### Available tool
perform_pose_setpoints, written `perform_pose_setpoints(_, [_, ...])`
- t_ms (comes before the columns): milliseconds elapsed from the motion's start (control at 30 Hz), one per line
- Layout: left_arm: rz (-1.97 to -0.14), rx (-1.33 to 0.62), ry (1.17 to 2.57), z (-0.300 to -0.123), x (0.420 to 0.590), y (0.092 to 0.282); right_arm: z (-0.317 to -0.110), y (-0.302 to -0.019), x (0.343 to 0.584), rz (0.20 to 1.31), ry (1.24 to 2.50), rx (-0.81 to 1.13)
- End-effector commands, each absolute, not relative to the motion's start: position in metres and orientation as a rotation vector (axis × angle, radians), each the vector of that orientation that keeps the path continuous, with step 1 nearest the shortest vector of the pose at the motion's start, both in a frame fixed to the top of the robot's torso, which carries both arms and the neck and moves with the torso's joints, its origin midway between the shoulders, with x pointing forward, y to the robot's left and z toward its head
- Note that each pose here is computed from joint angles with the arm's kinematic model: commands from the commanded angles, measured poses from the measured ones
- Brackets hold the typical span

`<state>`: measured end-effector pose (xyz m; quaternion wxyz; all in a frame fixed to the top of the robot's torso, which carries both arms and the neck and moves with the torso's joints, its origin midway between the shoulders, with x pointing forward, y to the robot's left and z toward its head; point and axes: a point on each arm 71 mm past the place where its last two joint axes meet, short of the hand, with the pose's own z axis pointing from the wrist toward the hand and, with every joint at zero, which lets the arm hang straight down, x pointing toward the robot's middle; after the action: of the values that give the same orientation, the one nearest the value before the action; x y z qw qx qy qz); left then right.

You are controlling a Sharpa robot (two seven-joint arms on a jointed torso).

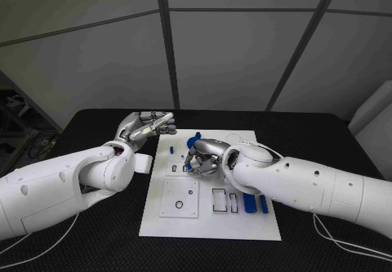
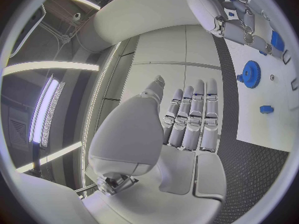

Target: Assemble the parts on the task board

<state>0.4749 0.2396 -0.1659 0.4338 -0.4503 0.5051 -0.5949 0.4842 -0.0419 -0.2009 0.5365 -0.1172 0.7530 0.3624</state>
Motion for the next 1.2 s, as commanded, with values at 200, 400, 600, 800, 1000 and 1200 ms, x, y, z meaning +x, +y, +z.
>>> perform_pose_setpoints(200, [-1.495,-1.108,1.26,-0.1643,0.475,0.2384,-0.2034,-0.0421,0.4853,0.847,1.819,-0.295])
perform_pose_setpoints(400, [-1.494,-1.108,1.26,-0.1644,0.4751,0.2385,-0.2038,-0.0427,0.486,0.841,1.819,-0.293])
perform_pose_setpoints(600, [-1.494,-1.109,1.261,-0.1645,0.475,0.2386,-0.204,-0.0426,0.4864,0.833,1.819,-0.294])
perform_pose_setpoints(800, [-1.494,-1.109,1.262,-0.1645,0.475,0.2386,-0.2042,-0.0427,0.487,0.821,1.817,-0.296])
perform_pose_setpoints(1000, [-1.494,-1.109,1.262,-0.1644,0.4749,0.2386,-0.2045,-0.0432,0.4876,0.812,1.817,-0.296])
perform_pose_setpoints(1200, [-1.494,-1.109,1.262,-0.1645,0.4749,0.2387,-0.2047,-0.0423,0.4875,0.809,1.817,-0.301])
